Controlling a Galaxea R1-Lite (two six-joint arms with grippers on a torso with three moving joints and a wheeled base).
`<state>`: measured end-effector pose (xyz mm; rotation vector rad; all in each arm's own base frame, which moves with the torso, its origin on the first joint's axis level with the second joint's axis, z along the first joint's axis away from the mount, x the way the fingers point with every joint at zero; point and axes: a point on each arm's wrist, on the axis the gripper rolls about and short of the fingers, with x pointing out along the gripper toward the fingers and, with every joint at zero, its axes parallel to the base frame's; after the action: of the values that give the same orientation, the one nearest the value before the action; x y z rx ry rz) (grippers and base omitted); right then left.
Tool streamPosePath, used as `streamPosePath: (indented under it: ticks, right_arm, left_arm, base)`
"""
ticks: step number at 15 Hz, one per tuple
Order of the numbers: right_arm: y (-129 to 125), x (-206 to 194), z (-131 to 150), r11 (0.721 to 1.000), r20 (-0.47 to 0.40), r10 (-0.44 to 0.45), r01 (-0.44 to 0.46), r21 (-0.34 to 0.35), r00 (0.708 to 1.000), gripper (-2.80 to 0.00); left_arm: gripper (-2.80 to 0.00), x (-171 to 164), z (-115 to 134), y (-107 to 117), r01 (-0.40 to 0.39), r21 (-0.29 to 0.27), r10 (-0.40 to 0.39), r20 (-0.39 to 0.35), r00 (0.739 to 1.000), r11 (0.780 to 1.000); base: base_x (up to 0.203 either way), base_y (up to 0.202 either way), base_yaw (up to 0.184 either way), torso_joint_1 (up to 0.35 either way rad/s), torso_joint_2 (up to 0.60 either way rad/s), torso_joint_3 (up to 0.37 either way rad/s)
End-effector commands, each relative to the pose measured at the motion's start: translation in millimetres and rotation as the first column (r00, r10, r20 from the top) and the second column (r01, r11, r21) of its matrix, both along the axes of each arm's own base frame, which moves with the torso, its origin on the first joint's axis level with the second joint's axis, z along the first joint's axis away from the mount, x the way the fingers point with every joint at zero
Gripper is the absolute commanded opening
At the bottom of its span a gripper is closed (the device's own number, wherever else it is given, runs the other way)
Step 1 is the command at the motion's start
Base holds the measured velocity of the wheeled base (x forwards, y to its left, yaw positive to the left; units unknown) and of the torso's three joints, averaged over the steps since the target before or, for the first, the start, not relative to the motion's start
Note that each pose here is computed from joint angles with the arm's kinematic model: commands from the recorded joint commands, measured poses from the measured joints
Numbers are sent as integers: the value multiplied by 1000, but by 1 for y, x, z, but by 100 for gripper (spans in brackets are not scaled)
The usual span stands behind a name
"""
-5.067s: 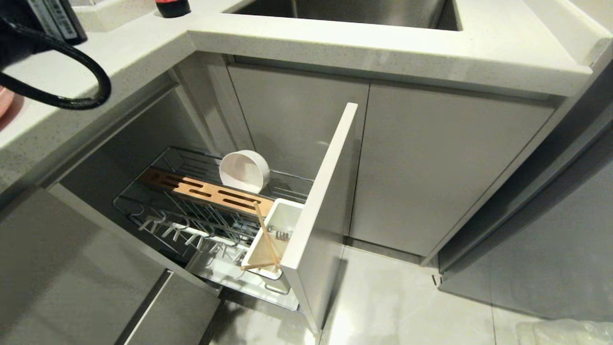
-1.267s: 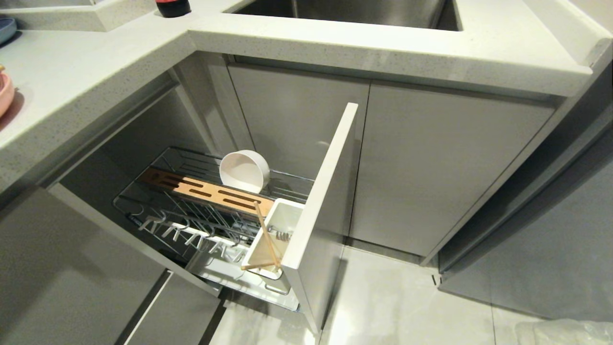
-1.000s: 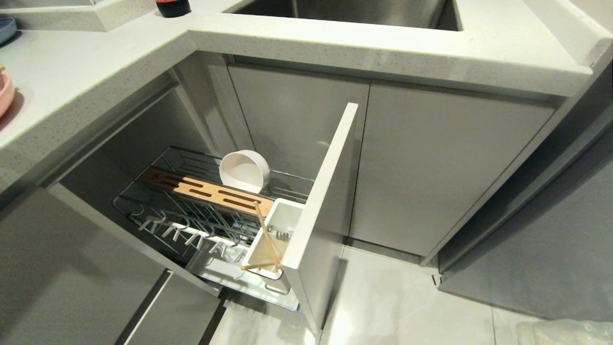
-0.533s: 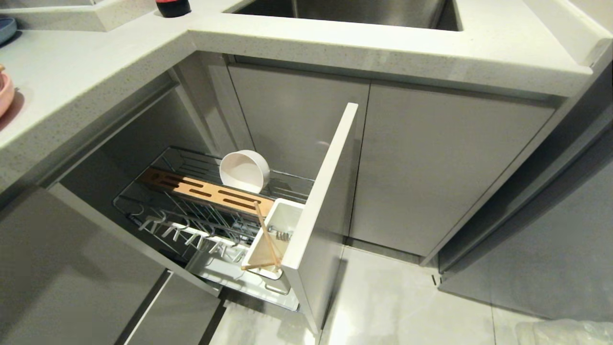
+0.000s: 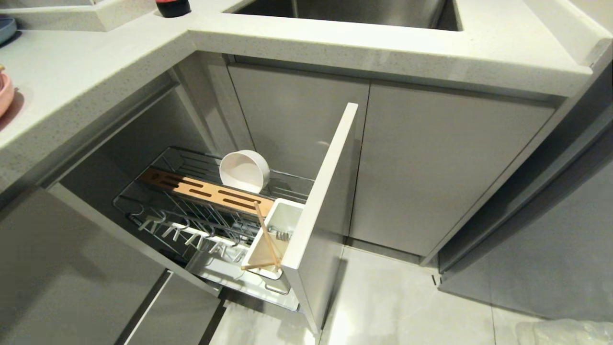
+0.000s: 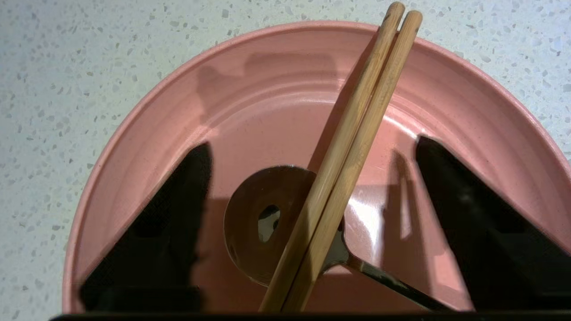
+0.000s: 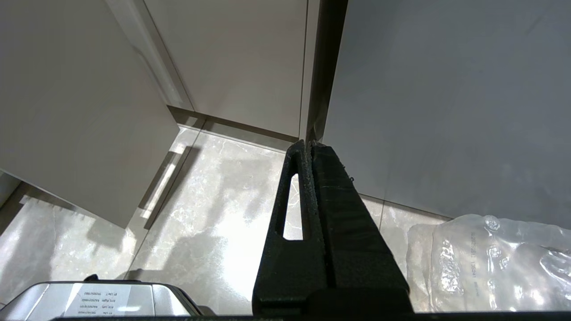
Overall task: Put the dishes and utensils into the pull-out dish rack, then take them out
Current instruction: Pick up the chopsticks and place it in the cupboard
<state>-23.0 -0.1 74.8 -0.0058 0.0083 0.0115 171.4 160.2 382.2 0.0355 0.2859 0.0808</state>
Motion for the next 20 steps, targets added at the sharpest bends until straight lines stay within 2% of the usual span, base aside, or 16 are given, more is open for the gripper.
streamPosePath:
  ticks: [1,13,18,20]
  right_arm:
    - [0,0,0,1000,0,1,-1,0,1000,-280]
    - [0,0,0,1000,1,1,-1,0,1000,-280]
    - [0,0,0,1000,1,1,-1,0,1000,-280]
    - [0,0,0,1000,0,1,-1,0,1000,-280]
  left_arm:
    - [-280,-1,0,0,2,-1,-2,-1,1000,1000]
    - [-280,-5,-1,-1,-6,-6,6,-4,1000,1000]
    - [-280,-25,23,-21,-31,8,31,77,997,999]
    - [-280,-34,33,-30,-46,-20,48,116,992,999]
  base:
    - [0,0,0,0,0,0]
    - [0,0,0,0,0,0]
    - [0,0,0,0,0,0]
    - [0,0,0,0,0,0]
